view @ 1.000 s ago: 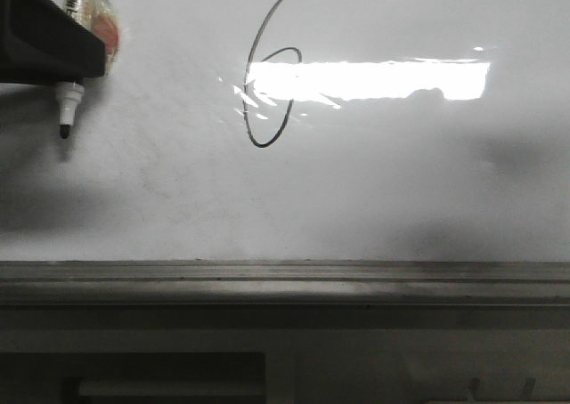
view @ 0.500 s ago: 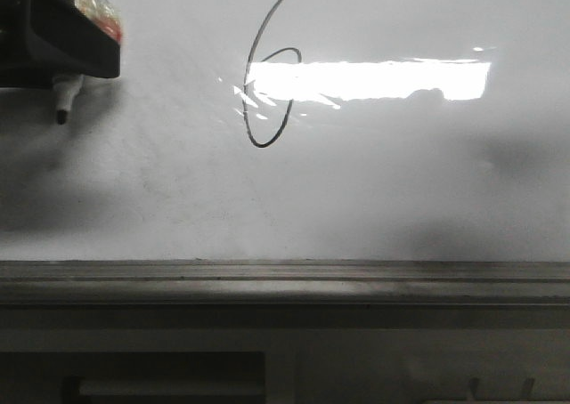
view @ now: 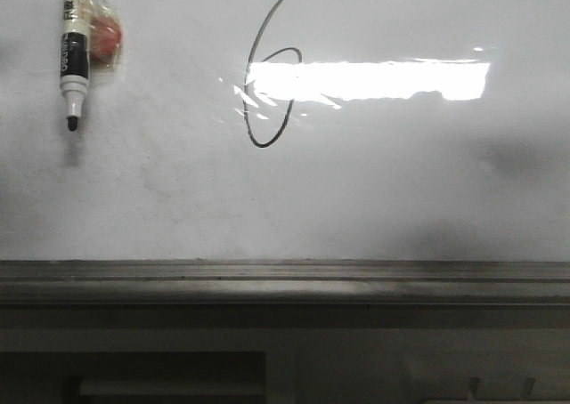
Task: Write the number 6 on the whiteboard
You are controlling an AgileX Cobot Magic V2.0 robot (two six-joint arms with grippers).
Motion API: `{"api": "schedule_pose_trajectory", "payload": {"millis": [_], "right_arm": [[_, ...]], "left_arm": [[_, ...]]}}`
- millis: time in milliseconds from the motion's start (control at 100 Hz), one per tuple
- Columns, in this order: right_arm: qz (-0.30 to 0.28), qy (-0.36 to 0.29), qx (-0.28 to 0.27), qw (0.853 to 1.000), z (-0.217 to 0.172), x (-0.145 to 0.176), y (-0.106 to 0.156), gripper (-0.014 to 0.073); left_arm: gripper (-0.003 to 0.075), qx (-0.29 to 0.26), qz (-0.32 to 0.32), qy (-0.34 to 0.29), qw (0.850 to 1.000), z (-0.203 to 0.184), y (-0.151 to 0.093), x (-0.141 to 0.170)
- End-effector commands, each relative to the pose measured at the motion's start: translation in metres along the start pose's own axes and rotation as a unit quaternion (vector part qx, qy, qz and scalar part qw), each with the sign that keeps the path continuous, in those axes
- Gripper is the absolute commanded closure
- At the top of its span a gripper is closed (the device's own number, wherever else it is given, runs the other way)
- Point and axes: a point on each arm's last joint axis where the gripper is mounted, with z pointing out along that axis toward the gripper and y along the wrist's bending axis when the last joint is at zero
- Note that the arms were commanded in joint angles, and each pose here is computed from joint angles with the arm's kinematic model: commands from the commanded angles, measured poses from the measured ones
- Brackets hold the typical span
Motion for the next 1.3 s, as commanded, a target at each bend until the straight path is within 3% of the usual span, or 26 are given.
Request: {"api": "schedule_pose_trajectory", "payload": {"millis": [0,60,130,240,310,550,730,1290], "right_arm": [[0.002,-0.079,0.015,0.997,-0.019,-0.015,0.006,0.0223],[-0.005,-0.115,0.028,0.993,-0.032,-0.013,0.01,0.0323],[-0.01,-0.151,0.045,0.987,-0.044,-0.007,0.013,0.0459],[-0.019,-0.189,0.066,0.98,-0.058,0.012,0.017,0.0662],[-0.019,-0.207,0.079,0.975,-0.063,0.029,0.018,0.066],[-0.022,-0.256,0.106,0.961,-0.069,0.089,0.019,0.066],[-0.03,-0.271,0.109,0.956,-0.069,0.116,0.02,0.066],[-0.026,-0.264,0.114,0.957,-0.062,0.127,0.016,0.066]], "left_arm": [[0.0171,0.043,0.049,-0.039,0.997,-0.02,-0.009,-0.016],[0.0206,0.063,0.057,-0.046,0.995,-0.03,-0.011,-0.015],[0.0304,0.081,0.065,-0.051,0.993,-0.04,-0.014,-0.011],[0.0568,0.11,0.07,-0.054,0.99,-0.053,-0.016,-0.002],[0.0739,0.113,0.075,-0.057,0.989,-0.06,-0.015,0.005],[0.074,0.108,0.081,-0.082,0.987,-0.085,-0.006,0.034],[0.074,0.087,0.089,-0.116,0.986,-0.101,0.004,0.057],[0.074,0.061,0.035,-0.138,0.988,-0.106,0.012,0.064]]}}
